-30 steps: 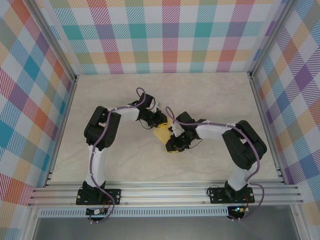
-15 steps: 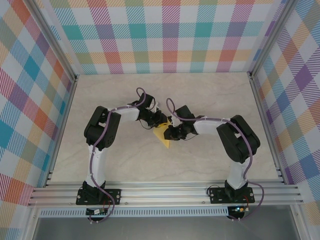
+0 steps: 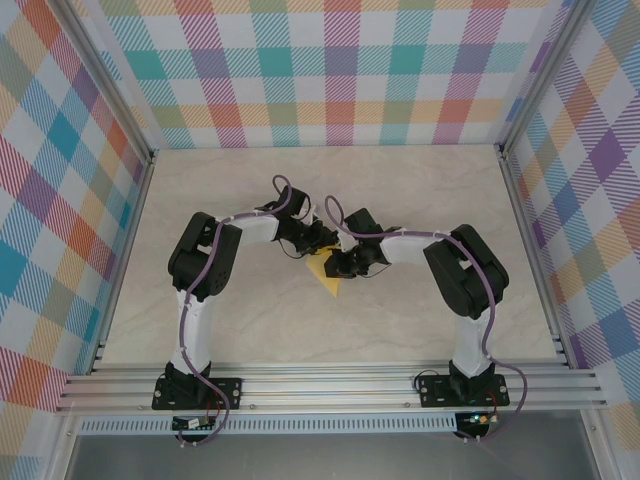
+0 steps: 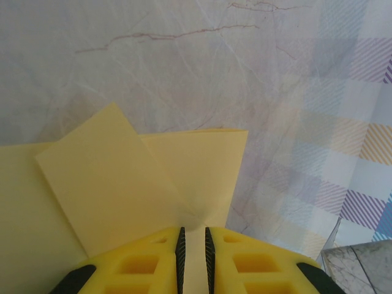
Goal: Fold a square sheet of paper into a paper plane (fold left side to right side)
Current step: Fourth fold the wing at the center of the table.
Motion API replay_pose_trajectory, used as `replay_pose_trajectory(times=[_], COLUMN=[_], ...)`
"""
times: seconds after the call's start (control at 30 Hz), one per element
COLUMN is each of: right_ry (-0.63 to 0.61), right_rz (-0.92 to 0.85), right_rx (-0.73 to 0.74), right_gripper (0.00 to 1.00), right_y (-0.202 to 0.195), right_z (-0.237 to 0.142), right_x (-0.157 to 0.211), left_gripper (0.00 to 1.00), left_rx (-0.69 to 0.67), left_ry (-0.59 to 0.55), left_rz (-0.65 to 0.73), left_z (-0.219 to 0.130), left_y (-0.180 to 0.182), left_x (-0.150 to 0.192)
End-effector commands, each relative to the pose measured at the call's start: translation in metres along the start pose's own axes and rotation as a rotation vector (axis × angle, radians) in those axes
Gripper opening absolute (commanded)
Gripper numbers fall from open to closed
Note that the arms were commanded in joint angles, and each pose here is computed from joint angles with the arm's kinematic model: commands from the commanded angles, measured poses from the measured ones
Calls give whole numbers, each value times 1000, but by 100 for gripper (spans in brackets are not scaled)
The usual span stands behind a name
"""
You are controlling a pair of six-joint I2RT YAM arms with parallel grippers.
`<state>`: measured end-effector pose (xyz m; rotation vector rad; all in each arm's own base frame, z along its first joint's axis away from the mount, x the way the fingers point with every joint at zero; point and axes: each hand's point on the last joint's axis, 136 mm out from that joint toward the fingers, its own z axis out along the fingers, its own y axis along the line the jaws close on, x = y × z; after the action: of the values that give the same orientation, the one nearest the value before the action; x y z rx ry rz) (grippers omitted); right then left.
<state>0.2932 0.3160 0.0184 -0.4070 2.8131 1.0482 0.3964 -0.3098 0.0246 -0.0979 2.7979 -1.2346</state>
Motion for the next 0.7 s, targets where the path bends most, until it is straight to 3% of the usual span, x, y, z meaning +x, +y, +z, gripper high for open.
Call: replay_pose_trajectory(times=[0.0,0.33,0.67], right_ry=[159,264,335], right_rz=[40,24,0], right_rx=[42,58,82], right_gripper=[12,12,12], right_y=[-15,-14,-13], right_z=[13,2,-4], right_x=[49,94,116], left_gripper=[18,18,18], left_rx=[-128,-135,-139], left_ry=[26,28,28], left_rz=[-88,-93,-97], left_z=[12,13,13], left_y=[48,50,52], left_x=[13,13,14])
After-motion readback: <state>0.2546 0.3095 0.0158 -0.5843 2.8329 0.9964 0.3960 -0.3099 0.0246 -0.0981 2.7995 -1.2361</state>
